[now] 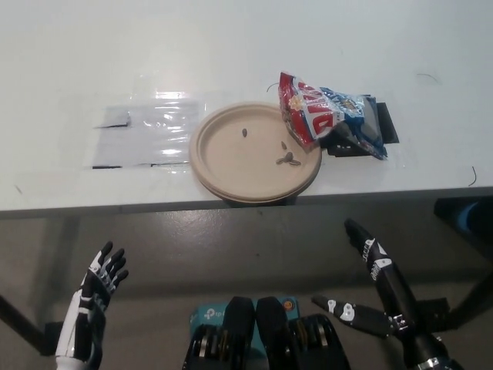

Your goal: The robot picks up a small bag of sunflower seeds on the right hand side and take it to the empty plate on the left hand side then pours some sunflower seeds on to the plate.

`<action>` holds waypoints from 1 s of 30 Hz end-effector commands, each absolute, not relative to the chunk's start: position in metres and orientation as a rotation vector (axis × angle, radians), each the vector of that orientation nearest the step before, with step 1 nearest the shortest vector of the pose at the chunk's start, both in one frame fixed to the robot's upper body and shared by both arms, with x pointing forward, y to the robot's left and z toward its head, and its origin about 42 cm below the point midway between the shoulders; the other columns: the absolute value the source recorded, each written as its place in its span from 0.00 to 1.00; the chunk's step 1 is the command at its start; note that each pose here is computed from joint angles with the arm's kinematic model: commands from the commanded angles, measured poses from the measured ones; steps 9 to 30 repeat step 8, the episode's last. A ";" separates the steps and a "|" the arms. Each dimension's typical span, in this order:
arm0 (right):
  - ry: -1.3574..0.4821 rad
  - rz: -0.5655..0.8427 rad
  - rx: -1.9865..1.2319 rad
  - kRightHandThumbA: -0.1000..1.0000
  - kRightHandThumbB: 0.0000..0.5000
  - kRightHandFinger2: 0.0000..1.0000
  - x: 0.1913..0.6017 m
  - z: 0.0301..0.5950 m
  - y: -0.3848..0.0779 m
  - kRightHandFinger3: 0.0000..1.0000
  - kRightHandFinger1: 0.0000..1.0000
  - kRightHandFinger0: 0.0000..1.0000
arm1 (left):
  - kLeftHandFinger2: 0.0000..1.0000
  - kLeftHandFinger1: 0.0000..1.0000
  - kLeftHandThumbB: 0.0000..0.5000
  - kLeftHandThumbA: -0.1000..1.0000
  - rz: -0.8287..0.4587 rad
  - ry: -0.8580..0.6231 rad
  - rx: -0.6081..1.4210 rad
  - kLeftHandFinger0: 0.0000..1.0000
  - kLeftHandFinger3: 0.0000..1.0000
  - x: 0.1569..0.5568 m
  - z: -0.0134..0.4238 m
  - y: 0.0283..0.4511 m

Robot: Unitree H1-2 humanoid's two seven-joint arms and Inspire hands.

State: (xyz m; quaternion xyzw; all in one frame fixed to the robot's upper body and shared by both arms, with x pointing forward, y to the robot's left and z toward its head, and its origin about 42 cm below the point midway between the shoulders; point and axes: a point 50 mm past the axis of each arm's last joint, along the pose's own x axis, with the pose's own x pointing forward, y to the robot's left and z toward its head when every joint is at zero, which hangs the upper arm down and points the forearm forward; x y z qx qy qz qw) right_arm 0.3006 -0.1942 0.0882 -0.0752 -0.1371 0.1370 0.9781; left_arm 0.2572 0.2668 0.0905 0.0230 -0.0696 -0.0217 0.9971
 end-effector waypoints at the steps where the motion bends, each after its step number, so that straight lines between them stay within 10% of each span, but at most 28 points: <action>1: -0.368 0.250 -0.143 1.00 0.68 1.00 0.303 0.102 -0.196 1.00 1.00 1.00 | 1.00 1.00 0.50 1.00 -0.034 -0.212 0.079 1.00 1.00 0.259 0.102 0.271; 30: -0.351 0.256 -0.136 1.00 0.67 1.00 0.302 0.097 -0.197 1.00 1.00 1.00 | 1.00 1.00 0.51 1.00 -0.019 -0.188 0.084 1.00 1.00 0.254 0.097 0.269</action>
